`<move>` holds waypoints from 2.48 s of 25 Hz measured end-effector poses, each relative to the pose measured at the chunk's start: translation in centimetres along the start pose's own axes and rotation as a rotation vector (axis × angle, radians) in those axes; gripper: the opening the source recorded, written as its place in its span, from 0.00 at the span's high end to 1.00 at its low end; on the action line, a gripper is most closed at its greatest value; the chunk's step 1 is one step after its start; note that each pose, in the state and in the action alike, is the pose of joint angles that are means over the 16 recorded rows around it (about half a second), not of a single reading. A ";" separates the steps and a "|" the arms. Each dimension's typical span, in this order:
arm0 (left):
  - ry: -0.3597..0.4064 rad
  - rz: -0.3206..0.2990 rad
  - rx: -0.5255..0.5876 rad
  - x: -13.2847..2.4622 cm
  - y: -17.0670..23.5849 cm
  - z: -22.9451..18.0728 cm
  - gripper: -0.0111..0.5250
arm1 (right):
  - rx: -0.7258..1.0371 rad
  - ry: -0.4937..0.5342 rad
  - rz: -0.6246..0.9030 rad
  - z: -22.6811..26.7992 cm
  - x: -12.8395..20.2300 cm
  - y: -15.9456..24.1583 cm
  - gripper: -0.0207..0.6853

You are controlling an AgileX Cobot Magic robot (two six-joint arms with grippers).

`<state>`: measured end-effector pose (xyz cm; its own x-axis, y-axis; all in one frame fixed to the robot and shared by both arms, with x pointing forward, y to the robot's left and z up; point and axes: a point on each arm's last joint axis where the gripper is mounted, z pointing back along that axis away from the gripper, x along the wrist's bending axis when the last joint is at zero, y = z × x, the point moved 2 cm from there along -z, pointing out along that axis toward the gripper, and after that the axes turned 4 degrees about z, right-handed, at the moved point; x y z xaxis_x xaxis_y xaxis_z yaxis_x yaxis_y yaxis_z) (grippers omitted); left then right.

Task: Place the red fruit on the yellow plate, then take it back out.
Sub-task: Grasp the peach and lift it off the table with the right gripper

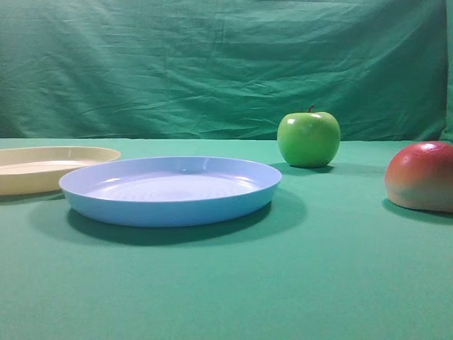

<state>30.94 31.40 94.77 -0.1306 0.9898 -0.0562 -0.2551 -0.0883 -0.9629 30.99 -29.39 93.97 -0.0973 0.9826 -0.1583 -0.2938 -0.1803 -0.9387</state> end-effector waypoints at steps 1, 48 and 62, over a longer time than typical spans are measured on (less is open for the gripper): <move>0.000 0.000 0.000 0.0 0.0 0.0 0.98 | 0.000 0.000 0.000 0.0 0.0 0.0 0.97; 0.000 0.000 0.000 0.0 0.0 0.0 0.98 | 0.044 -0.064 -0.125 -0.4 -1.0 -9.2 0.97; 0.000 0.000 0.000 0.0 0.0 0.0 0.98 | 0.442 -0.349 0.043 -4.4 1.0 -12.1 0.97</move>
<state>30.94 31.40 94.77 -0.1306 0.9898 -0.0562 -0.2551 -0.0883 -0.9629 38.66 -26.00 103.82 -0.4046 0.9144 -0.0121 -0.6454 -0.2949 -0.7046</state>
